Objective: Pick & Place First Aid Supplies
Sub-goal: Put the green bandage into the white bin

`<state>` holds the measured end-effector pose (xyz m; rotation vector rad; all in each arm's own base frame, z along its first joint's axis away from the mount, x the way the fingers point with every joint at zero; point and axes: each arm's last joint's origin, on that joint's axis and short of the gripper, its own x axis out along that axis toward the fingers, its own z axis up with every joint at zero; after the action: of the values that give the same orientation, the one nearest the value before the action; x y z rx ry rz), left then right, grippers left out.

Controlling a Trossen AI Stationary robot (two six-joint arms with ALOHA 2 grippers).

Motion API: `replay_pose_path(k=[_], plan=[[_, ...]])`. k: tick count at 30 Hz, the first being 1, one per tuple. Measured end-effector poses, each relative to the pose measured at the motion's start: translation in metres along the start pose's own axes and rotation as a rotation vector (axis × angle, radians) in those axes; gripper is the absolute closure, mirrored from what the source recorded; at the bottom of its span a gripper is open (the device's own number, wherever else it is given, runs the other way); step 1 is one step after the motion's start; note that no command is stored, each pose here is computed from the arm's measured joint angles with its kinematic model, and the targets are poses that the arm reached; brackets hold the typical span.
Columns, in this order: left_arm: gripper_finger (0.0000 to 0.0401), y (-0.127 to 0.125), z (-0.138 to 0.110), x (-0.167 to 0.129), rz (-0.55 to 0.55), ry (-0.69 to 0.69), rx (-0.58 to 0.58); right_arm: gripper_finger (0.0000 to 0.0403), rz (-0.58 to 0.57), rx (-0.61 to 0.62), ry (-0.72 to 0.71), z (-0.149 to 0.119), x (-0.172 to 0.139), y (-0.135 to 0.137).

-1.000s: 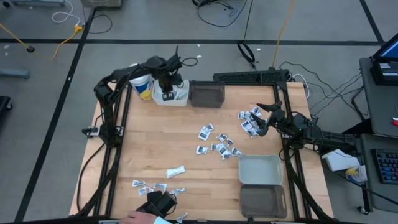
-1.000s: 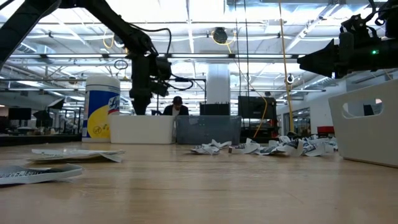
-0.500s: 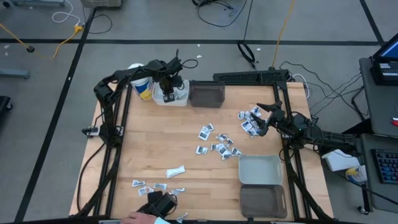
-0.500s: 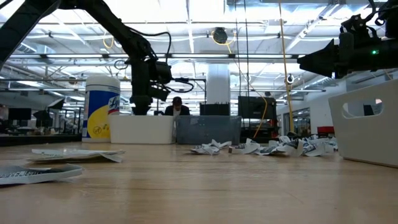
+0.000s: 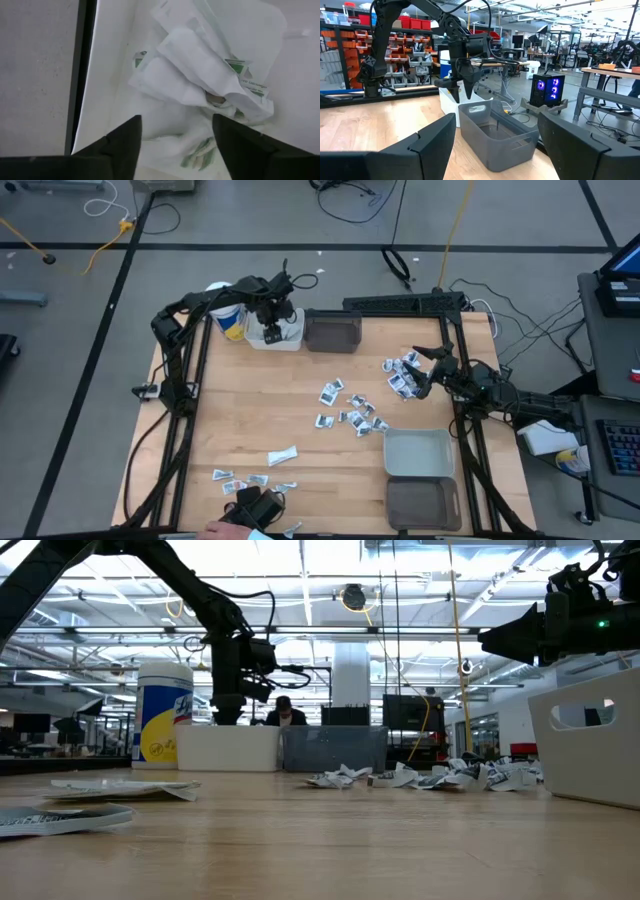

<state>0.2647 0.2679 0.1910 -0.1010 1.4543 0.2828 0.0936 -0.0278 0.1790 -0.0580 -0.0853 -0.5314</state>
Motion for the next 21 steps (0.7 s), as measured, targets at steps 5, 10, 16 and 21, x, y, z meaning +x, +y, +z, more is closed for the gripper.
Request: replay_pose_path(k=[5,10,16,21], plan=[[0.0125,0.001,0.001,-0.002,0.002,-0.001,-0.002,0.0124,0.000,0.000,0.000,0.000,0.000,0.000],[0.0127,0.005,0.007,-0.017,0.012,-0.019,-0.004,0.0124,0.000,0.000,0.000,0.000,0.000,0.000],[0.0140,0.003,0.013,-0.037,-0.001,-0.001,0.000,0.0124,0.000,0.000,0.000,0.000,0.000,0.000],[0.0148,-0.003,0.011,-0.050,-0.014,0.012,-0.051,0.0124,0.000,0.000,0.000,0.000,0.000,0.000]])
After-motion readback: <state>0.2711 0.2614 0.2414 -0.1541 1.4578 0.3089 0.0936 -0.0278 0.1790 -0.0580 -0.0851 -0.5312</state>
